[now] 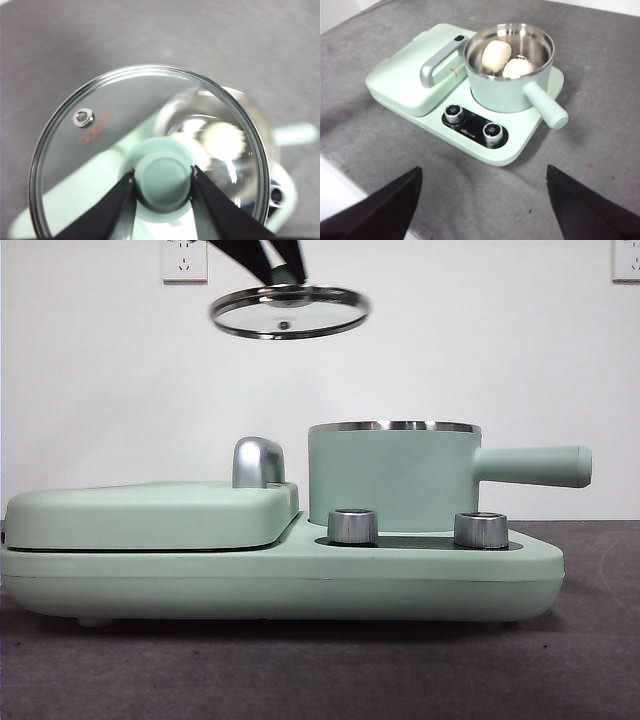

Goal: Put the buns in a small steamer

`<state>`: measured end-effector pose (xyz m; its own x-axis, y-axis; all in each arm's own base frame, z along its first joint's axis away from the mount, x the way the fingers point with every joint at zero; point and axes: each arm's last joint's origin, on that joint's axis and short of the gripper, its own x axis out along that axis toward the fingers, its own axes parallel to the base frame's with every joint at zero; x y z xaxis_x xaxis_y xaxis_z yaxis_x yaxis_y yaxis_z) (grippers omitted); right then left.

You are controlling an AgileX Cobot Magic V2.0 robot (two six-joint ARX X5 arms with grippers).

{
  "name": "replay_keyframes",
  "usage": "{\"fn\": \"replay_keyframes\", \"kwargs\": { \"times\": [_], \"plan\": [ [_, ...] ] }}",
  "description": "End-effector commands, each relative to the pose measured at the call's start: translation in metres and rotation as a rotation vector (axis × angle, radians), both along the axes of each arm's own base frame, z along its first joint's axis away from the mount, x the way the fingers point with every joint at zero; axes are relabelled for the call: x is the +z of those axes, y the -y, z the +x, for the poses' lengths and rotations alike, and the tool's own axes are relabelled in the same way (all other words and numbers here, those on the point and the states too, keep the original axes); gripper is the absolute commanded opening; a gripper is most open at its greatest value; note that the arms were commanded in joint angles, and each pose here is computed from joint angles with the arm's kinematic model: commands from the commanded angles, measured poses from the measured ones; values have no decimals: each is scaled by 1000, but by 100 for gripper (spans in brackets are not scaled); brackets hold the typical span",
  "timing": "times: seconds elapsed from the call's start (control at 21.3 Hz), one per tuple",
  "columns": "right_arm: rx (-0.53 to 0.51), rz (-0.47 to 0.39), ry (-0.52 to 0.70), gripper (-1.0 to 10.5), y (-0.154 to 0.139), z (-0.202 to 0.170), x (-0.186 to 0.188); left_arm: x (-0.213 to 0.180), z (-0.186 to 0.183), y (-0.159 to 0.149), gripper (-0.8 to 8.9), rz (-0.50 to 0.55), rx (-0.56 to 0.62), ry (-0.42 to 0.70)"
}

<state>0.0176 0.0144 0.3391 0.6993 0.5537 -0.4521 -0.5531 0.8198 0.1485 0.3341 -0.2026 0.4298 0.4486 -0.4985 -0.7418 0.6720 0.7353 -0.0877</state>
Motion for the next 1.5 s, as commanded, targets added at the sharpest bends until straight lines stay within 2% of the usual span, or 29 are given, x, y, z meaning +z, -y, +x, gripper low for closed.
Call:
{"fn": "replay_keyframes", "kwargs": {
  "times": [0.05, 0.38, 0.56, 0.7, 0.94, 1.5],
  "plan": [
    [4, 20, 9, 396, 0, -1, 3, 2, -6, 21, 20, -26, -53, 23],
    [4, 22, 12, 396, 0, -1, 3, -35, -12, 84, 20, 11, -187, -22],
    [4, 21, 12, 396, 0, -1, 3, -58, 0, 101, 20, 20, -199, -32],
    [4, 21, 12, 396, 0, -1, 3, -68, 4, 104, 19, 40, -196, -57],
    [0, 21, 14, 396, 0, -1, 3, -69, 6, 102, 18, 85, -156, -36],
    [0, 23, 18, 396, 0, -1, 4, -80, 12, 106, 17, 95, -156, -50]
  ]
}}
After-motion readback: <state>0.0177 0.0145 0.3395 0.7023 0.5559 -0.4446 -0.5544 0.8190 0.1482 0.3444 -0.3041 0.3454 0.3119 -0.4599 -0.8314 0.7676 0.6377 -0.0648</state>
